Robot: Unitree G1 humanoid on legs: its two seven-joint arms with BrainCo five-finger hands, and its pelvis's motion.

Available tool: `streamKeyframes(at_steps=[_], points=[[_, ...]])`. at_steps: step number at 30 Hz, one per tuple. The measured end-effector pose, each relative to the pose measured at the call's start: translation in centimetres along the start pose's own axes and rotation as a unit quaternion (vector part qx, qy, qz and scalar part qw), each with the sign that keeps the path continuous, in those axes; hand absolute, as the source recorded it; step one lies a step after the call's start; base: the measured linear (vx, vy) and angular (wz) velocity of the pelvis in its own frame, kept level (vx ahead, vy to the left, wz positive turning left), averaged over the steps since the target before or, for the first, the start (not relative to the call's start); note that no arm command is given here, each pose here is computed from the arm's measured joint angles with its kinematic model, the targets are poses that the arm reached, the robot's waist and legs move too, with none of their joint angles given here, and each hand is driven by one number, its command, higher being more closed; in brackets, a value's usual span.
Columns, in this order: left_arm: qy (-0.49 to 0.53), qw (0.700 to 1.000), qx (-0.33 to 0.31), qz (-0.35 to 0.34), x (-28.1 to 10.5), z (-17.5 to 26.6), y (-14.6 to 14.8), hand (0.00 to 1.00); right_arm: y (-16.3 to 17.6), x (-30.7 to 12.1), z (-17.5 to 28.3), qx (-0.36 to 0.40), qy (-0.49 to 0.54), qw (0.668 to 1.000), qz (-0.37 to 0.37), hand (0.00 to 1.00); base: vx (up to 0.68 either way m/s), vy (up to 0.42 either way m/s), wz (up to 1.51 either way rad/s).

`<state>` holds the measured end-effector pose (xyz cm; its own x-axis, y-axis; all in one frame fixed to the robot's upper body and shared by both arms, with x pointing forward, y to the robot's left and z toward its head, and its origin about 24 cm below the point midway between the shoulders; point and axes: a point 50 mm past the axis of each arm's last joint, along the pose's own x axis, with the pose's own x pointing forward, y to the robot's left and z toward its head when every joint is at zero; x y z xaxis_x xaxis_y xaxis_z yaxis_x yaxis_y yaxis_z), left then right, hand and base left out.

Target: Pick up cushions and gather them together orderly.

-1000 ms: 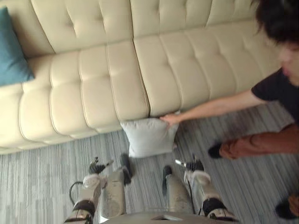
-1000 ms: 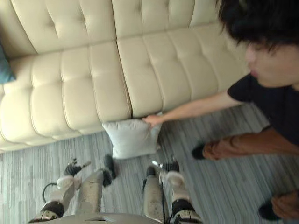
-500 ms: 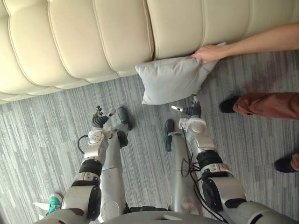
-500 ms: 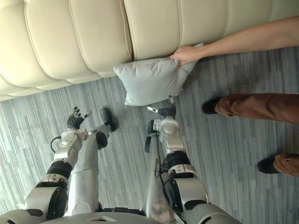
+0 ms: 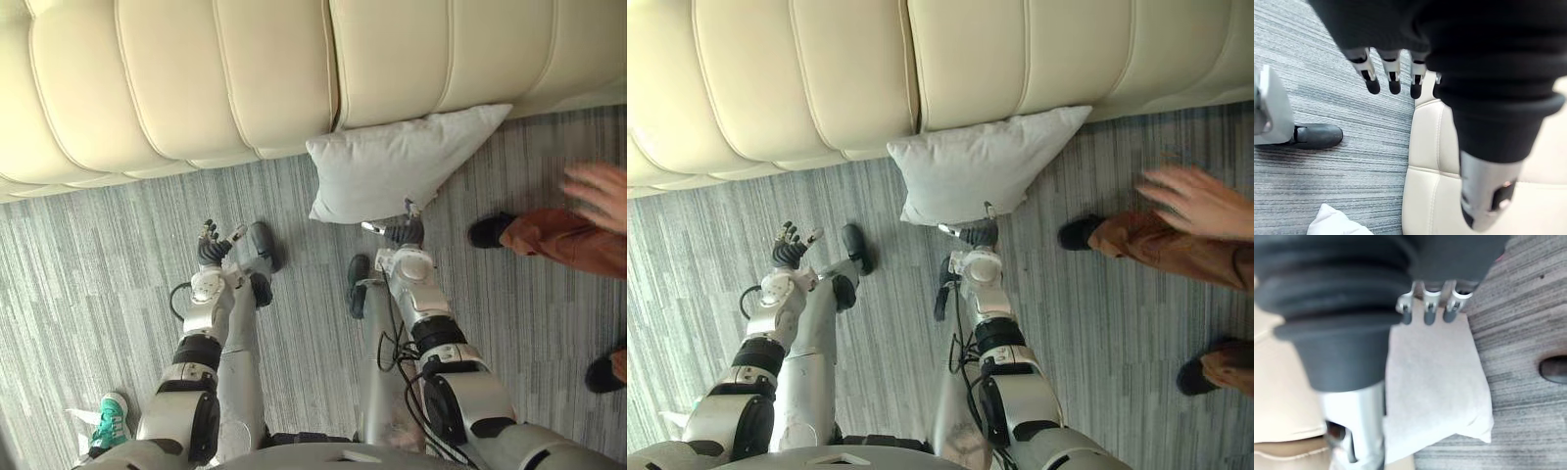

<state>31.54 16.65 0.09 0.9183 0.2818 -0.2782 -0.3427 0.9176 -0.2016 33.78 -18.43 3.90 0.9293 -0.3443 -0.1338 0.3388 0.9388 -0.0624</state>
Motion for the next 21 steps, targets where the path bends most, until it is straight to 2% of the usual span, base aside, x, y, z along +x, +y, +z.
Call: streamKeyframes(at_steps=[12,21], points=[[0.125,0.988,0.078,0.040,-4.6,-8.4,5.2,0.00,-2.9,-6.1,-9.7,-0.021,0.133,0.991,-0.012,0.00,0.10,-0.069,0.05],[0.256,0.956,0.138,0.046,-9.5,-14.6,8.7,0.00,-5.1,-12.3,-16.8,-0.012,0.276,0.961,-0.029,0.00,0.10,0.001,-0.01]])
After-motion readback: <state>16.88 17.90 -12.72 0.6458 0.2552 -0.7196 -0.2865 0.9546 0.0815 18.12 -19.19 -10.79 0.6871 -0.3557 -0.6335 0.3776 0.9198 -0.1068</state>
